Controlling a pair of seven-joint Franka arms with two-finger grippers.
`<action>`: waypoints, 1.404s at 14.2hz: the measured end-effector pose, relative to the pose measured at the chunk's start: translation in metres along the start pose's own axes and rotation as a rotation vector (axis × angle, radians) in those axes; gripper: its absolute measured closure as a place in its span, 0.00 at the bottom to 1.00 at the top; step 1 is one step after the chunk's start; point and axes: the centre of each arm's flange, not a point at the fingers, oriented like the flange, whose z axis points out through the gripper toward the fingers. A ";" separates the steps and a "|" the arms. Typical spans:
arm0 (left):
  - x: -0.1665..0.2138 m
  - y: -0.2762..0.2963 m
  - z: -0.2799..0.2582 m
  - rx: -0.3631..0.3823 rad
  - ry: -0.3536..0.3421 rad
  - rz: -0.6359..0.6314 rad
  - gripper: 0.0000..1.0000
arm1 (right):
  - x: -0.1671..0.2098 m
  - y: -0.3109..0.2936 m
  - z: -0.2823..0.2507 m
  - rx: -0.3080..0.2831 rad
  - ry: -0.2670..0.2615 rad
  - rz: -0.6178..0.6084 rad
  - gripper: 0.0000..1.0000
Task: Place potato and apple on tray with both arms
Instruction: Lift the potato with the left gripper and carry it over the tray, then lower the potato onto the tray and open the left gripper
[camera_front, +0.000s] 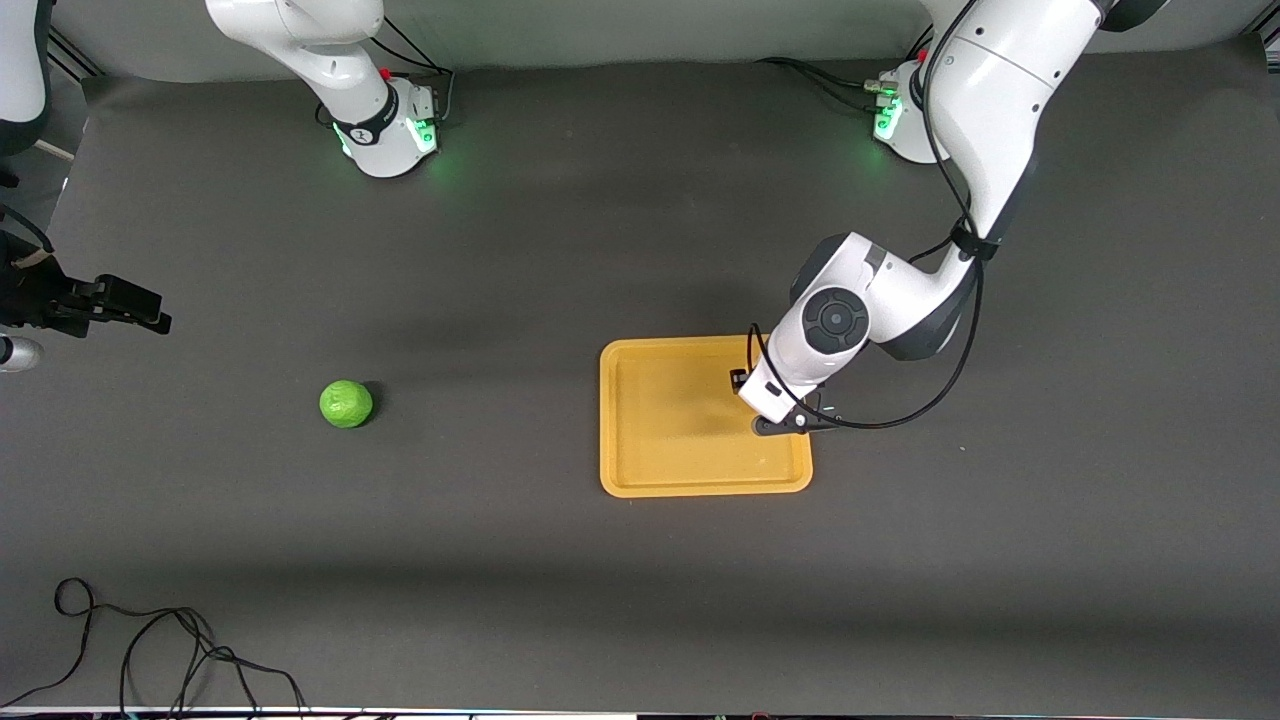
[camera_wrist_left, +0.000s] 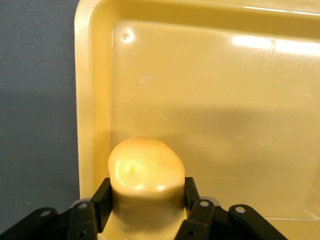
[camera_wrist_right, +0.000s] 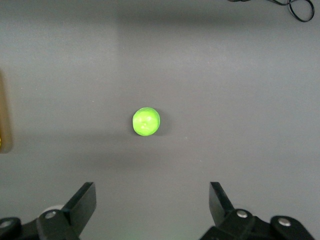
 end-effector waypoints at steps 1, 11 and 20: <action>0.001 -0.001 0.002 -0.002 0.003 -0.002 0.39 | 0.000 0.000 0.000 0.000 0.000 0.000 0.00; 0.013 -0.011 0.028 -0.005 0.024 -0.015 0.38 | 0.000 0.003 0.001 0.000 -0.001 0.005 0.00; 0.024 -0.012 -0.014 -0.012 0.061 -0.062 0.00 | 0.001 -0.012 0.014 0.001 0.016 -0.021 0.00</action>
